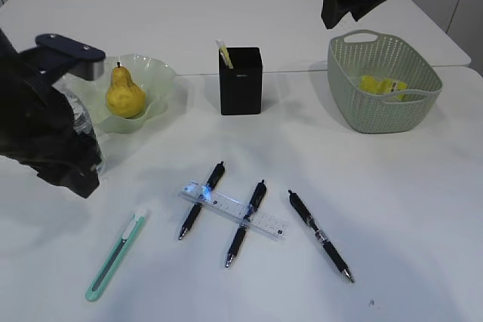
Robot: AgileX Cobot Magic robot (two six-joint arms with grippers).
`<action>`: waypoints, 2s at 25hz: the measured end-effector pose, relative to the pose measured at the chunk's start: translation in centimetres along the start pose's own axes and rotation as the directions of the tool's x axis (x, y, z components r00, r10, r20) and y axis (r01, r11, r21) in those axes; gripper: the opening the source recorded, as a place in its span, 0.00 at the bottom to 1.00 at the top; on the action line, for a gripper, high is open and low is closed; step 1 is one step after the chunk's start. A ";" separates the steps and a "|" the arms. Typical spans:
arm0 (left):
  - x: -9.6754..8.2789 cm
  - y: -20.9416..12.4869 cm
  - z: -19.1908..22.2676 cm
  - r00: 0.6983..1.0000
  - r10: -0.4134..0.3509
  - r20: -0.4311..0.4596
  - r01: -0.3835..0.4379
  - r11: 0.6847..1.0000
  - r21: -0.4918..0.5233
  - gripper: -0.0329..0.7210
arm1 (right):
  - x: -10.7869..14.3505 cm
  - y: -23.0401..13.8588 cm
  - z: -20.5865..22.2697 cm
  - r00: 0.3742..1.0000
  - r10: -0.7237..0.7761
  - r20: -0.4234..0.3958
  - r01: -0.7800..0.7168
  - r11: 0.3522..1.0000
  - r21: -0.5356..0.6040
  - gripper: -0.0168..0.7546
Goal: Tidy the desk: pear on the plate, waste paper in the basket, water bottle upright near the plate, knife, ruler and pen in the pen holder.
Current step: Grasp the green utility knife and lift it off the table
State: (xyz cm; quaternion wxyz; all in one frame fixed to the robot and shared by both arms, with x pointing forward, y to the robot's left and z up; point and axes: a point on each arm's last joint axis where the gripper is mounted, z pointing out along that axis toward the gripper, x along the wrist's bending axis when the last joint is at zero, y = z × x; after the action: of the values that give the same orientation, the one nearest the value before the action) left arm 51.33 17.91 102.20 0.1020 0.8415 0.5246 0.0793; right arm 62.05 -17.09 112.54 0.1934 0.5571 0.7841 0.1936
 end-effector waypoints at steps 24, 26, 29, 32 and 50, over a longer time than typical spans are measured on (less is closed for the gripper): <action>-2.0 1.2 10.5 0.982 -0.171 0.075 0.156 0.973 0.167 0.60 | 0.9 -0.6 -0.1 0.989 -0.098 -0.106 0.105 0.993 0.061 0.46; -2.0 1.2 10.8 0.982 -0.171 0.074 0.157 0.972 0.173 0.60 | 1.0 -0.6 -0.1 0.989 -0.100 -0.112 0.107 0.992 0.060 0.46; -2.0 1.4 10.9 0.982 -0.171 0.075 0.158 0.975 0.158 0.60 | 1.0 -0.6 -0.1 0.988 -0.103 -0.113 0.110 0.992 0.060 0.46; -2.0 1.5 10.9 0.982 -0.172 0.076 0.160 0.977 0.144 0.60 | 1.0 -0.6 -0.1 0.988 -0.102 -0.116 0.109 0.992 0.059 0.46; -1.9 1.6 10.9 0.982 -0.172 0.077 0.162 0.978 0.130 0.60 | -0.3 -4.3 -8.3 0.992 -0.117 -0.052 0.114 0.991 -0.067 0.46</action>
State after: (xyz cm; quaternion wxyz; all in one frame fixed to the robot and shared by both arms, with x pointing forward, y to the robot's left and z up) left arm 54.52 14.49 91.99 0.0791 0.8017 0.5924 0.0010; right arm 54.41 -19.42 117.35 0.2002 0.4986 0.8135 0.2227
